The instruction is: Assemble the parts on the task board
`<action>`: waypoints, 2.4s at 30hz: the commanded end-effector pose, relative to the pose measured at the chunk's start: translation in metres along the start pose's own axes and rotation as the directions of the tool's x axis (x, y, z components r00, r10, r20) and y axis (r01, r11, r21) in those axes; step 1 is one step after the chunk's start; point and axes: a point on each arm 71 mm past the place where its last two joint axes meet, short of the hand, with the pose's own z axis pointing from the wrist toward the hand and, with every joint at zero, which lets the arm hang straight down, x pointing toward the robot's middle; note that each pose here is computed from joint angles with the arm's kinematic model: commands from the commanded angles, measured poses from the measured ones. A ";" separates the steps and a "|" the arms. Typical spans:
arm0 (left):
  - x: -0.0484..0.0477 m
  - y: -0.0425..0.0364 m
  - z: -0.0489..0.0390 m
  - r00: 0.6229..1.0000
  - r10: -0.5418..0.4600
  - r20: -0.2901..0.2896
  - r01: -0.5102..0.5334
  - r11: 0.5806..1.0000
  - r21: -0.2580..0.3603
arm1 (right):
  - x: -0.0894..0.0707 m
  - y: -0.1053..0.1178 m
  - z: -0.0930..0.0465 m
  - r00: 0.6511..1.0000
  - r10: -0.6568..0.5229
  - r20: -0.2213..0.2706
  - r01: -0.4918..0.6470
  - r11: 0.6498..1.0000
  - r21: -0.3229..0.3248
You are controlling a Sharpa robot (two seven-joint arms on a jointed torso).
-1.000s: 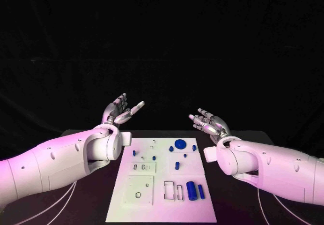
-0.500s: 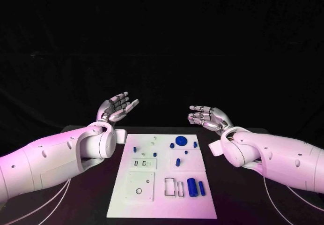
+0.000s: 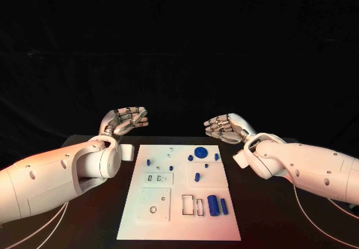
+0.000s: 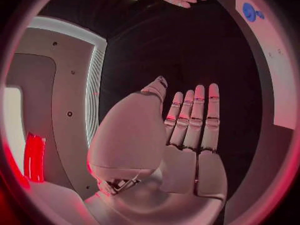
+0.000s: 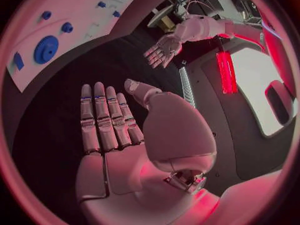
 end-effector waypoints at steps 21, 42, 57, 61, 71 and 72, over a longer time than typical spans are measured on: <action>0.0230 -0.0319 -0.0351 0.979 -0.076 -0.188 0.080 0.997 0.016 | 0.021 0.027 0.027 0.678 -0.689 -0.258 0.674 0.722 -0.157; 0.0241 -0.0391 -0.0370 0.977 -0.081 -0.198 0.088 0.996 0.023 | 0.035 0.031 0.037 0.544 -0.793 -0.275 0.778 0.599 -0.189; 0.0229 -0.0396 -0.0360 0.978 -0.080 -0.195 0.086 0.996 0.022 | 0.043 0.026 0.040 0.526 -0.795 -0.304 0.783 0.592 -0.194; 0.0225 -0.0398 -0.0358 0.978 -0.079 -0.194 0.085 0.996 0.022 | 0.044 0.024 0.040 0.524 -0.794 -0.310 0.783 0.592 -0.192; 0.0217 -0.0397 -0.0353 0.978 -0.078 -0.192 0.084 0.996 0.021 | 0.046 0.023 0.039 0.532 -0.790 -0.305 0.778 0.598 -0.193; 0.0216 -0.0397 -0.0352 0.978 -0.078 -0.191 0.084 0.996 0.020 | 0.045 0.022 0.039 0.534 -0.791 -0.300 0.779 0.598 -0.190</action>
